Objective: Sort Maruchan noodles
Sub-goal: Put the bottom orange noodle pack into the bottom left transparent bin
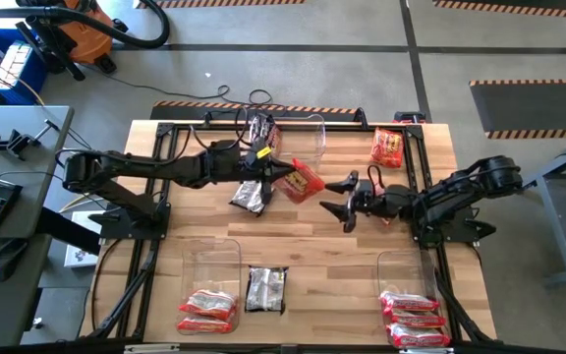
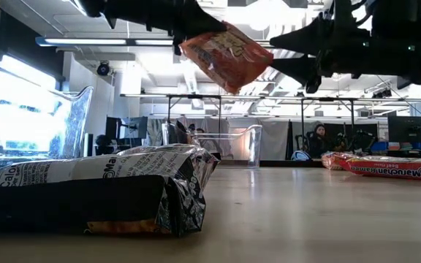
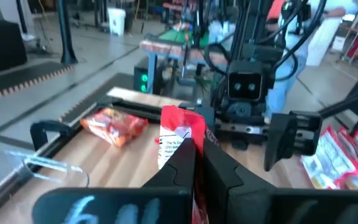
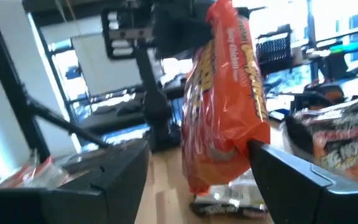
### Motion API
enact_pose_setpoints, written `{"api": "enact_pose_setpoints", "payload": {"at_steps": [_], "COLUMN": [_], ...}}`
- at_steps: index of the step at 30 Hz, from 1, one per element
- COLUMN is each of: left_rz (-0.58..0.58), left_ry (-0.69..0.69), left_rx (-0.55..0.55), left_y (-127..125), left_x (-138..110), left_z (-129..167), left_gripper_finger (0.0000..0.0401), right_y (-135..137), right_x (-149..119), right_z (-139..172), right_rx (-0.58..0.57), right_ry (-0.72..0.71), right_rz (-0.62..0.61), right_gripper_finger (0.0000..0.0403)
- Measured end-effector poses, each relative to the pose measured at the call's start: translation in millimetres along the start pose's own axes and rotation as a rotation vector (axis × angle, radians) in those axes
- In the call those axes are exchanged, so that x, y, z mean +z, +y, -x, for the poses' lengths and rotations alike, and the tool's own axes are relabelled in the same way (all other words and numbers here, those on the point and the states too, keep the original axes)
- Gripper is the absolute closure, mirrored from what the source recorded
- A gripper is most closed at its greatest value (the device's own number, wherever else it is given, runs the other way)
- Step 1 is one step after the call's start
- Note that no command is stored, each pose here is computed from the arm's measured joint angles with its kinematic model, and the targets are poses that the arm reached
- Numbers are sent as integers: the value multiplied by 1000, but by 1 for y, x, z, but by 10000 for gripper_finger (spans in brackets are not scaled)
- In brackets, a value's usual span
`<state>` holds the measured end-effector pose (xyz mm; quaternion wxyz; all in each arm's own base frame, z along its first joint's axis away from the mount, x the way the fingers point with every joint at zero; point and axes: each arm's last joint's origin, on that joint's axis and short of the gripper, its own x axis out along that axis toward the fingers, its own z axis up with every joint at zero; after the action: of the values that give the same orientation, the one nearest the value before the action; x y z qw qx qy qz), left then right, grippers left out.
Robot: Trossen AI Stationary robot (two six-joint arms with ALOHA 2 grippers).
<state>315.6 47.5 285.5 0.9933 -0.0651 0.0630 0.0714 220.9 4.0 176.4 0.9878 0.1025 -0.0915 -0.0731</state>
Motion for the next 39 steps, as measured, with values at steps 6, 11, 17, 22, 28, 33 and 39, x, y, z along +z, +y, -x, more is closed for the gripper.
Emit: {"api": "enact_pose_setpoints", "payload": {"at_steps": [6, 11, 17, 22, 28, 33, 39], "left_rz": [-1, -1, 1, 26, 100, 97, 93], "left_ry": [-7, 7, 64, 41, -125, -330, -378], "left_rx": [17, 18, 29, 31, 17, 0, -9], "left_y": [-1, 0, 3, 6, 18, 23, 22], "left_x": [0, -1, -7, -27, -56, -53, -50], "left_z": [0, -1, -1, 3, 20, 33, 35], "left_gripper_finger": [401, 401, 401, 401, 401, 401, 401], "right_y": [1, 0, -9, -23, -33, -36, -37], "right_x": [3, 4, 5, 3, -2, -2, 7], "right_z": [0, 5, 20, 29, 18, -9, -45], "right_rx": [7, 15, -2, -54, 35, 59, 128], "right_ry": [-28, -53, -57, -19, 92, 89, 2], "right_rz": [31, 40, 47, 25, -44, -72, -107], "right_gripper_finger": [132, 132, 132, 132, 132, 132, 132]}}
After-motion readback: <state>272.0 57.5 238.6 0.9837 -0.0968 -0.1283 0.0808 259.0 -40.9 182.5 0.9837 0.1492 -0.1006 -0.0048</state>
